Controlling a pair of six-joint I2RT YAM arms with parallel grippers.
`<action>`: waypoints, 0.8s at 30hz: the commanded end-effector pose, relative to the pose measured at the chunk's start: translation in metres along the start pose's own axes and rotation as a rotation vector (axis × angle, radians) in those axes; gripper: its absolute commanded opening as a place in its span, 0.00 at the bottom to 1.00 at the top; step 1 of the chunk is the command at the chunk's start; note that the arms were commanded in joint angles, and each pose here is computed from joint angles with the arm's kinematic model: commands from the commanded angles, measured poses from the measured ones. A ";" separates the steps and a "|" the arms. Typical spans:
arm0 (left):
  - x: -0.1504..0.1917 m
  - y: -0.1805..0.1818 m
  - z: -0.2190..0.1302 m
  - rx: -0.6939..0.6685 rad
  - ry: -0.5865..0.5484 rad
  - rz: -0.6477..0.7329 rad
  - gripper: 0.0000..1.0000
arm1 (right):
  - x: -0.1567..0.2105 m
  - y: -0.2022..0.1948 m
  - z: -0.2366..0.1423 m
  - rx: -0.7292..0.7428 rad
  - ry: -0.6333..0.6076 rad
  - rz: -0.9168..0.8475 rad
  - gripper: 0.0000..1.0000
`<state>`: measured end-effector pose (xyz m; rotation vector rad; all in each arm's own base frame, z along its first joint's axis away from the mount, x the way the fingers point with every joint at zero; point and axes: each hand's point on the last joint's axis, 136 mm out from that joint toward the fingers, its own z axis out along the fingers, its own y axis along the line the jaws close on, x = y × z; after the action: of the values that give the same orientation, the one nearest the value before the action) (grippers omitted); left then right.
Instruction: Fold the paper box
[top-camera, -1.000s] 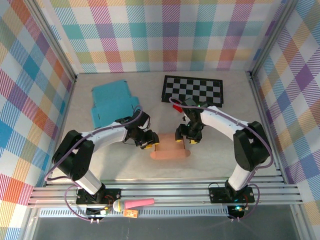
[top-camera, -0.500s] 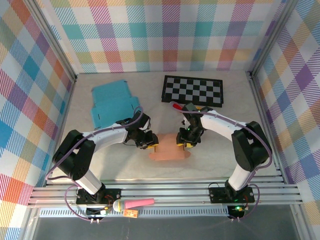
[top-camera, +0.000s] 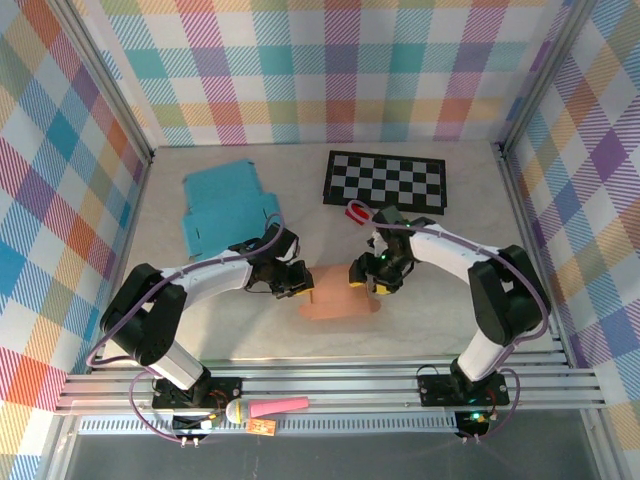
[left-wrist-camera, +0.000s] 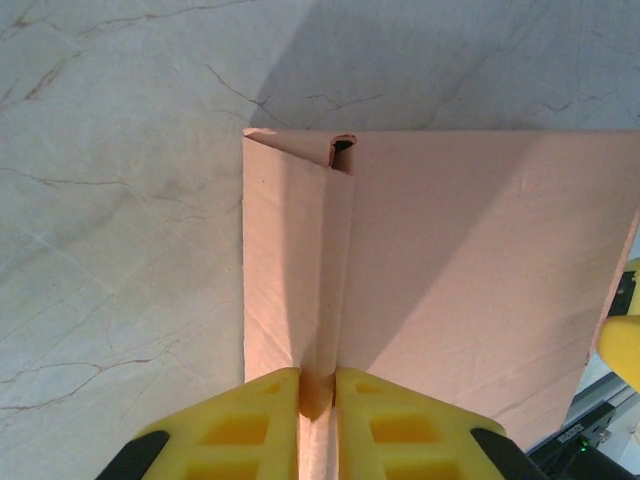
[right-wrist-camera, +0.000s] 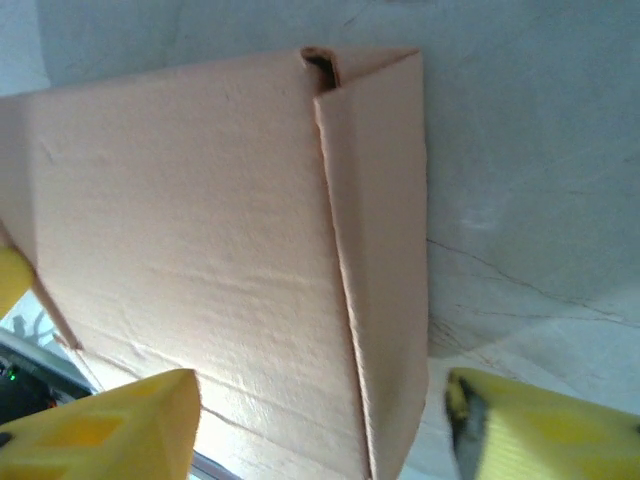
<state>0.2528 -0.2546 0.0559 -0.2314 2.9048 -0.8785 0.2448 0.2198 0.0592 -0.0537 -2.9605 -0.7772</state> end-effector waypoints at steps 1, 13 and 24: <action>0.002 0.008 0.001 -0.016 0.000 0.003 0.14 | -0.008 0.013 -0.010 -0.116 -0.043 -0.033 0.75; 0.002 0.019 0.000 -0.028 0.004 0.002 0.06 | -0.022 0.016 0.005 -0.263 0.004 -0.053 0.85; 0.001 0.034 -0.005 -0.022 -0.005 -0.033 0.06 | -0.017 0.053 0.000 -0.476 0.056 -0.064 0.81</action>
<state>0.2545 -0.2378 0.0529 -0.2583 2.8751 -0.9202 0.2657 0.2480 0.0664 -0.0085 -2.7609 -1.2812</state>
